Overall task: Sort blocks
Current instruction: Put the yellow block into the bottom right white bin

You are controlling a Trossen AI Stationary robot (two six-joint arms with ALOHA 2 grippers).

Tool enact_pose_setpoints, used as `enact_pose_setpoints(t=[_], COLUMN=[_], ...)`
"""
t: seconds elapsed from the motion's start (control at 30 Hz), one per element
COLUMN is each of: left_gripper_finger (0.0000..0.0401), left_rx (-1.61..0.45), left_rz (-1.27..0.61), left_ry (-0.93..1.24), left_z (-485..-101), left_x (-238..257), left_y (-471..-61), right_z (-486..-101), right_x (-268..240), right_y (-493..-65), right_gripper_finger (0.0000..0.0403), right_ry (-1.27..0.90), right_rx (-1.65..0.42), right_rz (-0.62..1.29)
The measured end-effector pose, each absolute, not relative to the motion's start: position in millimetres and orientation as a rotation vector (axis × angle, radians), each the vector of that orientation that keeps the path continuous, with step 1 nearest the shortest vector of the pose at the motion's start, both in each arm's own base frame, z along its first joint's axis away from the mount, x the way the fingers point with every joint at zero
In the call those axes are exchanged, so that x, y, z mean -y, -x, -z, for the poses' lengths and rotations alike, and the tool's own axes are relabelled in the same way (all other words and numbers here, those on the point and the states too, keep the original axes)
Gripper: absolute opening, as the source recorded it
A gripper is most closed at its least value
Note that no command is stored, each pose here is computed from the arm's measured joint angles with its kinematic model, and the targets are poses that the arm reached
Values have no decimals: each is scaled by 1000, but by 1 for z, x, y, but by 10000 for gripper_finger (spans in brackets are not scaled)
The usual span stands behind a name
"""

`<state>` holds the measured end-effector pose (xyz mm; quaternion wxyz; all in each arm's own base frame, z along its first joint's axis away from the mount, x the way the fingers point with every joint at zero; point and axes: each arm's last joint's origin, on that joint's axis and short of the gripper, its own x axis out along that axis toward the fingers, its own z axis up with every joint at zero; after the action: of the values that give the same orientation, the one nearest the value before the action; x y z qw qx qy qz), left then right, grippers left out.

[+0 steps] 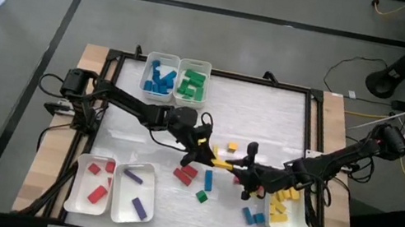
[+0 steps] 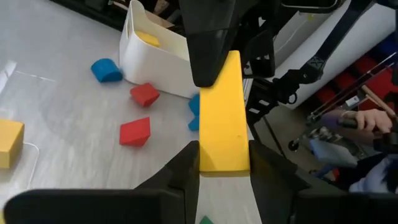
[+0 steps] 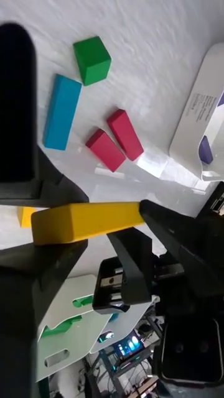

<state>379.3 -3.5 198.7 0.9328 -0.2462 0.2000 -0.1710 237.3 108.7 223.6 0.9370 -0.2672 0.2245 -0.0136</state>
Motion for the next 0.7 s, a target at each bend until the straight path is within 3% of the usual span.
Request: enact_pose_setpoints(t=[0.13,0.37,0.7], left_gripper_finger=[111,160,192], left_rx=[-413,-422,-453], left_rz=[345,337,338], left_ry=[522,510,488], left_z=[-199,-198,-194], left_x=[3,7,8], left_y=[-379,-379,-378], right_z=[-224,-223,-233], right_x=[-109,-109,-103], right_y=[-237,-237,-219], right_gripper_finger=[68,68,70], right_ry=[542,475,235], right_rx=[-459,-460,-658], right_rz=[28,42,8])
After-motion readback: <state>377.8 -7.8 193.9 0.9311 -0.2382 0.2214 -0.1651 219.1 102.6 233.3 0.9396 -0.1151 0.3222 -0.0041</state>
